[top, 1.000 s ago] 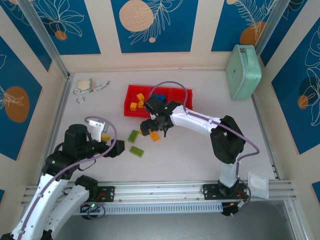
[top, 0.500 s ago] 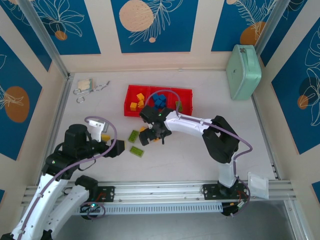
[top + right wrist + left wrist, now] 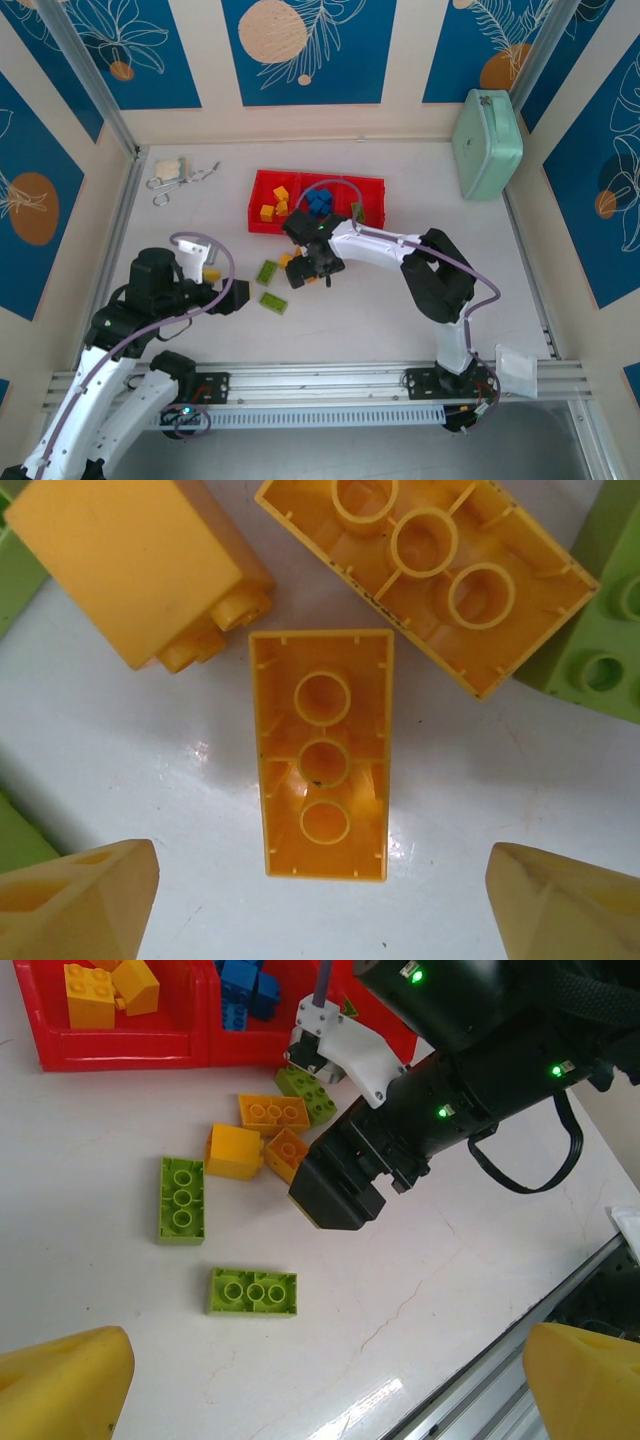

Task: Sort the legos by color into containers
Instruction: Pick up the lego from the center of the table, then place the lego in the container, then pick up the lego from the center of the table, then place the lego in the container.

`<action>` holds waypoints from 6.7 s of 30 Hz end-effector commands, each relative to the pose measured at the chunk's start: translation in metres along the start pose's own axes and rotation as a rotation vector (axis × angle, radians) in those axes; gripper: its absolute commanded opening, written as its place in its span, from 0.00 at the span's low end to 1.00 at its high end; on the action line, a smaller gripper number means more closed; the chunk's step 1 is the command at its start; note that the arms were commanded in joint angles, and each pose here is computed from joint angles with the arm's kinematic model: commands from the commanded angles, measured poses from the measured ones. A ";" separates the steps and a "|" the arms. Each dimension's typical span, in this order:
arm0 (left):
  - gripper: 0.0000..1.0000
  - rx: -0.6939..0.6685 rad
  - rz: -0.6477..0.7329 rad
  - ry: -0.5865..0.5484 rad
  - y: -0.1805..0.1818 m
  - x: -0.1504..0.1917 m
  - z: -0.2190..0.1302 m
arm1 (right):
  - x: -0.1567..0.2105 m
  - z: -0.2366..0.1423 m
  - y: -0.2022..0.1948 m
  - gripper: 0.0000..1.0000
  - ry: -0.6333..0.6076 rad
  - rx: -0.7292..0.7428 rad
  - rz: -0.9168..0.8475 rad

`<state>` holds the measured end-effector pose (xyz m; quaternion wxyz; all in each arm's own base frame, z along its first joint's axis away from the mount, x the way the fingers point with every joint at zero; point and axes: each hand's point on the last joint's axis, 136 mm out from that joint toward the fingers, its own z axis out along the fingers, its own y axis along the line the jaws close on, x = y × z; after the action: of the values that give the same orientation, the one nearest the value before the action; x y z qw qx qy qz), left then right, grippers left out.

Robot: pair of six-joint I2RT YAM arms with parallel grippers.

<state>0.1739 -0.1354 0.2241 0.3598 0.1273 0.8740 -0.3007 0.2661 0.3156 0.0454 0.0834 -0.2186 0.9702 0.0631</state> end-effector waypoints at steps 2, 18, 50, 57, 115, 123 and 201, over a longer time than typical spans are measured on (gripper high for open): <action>1.00 -0.004 -0.009 -0.013 0.001 -0.002 -0.003 | 0.002 0.012 0.005 0.81 0.034 -0.022 0.002; 0.99 -0.010 -0.010 -0.018 0.002 -0.003 -0.003 | -0.015 0.021 0.014 0.41 0.046 0.092 -0.112; 0.99 -0.021 -0.003 -0.070 0.002 -0.007 -0.012 | -0.197 -0.059 0.041 0.29 -0.459 -0.032 0.056; 0.99 -0.015 -0.001 -0.073 0.001 -0.008 -0.013 | -0.218 -0.033 0.030 0.30 -0.432 0.014 0.057; 0.99 -0.063 -0.064 -0.006 0.018 -0.006 0.002 | -0.069 0.031 0.057 0.64 -0.076 -0.095 -0.638; 0.99 -0.063 -0.068 0.002 0.019 -0.005 0.003 | -0.063 0.034 0.049 0.53 -0.052 -0.073 -0.625; 0.99 -0.238 -0.125 -0.010 0.049 -0.006 -0.004 | -0.252 -0.087 0.021 0.78 -0.474 -0.352 0.186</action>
<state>0.1933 -0.1133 0.2117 0.3566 0.0696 0.8951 -0.2586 0.4829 0.4291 0.1206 0.2441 -0.1070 0.9283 0.2595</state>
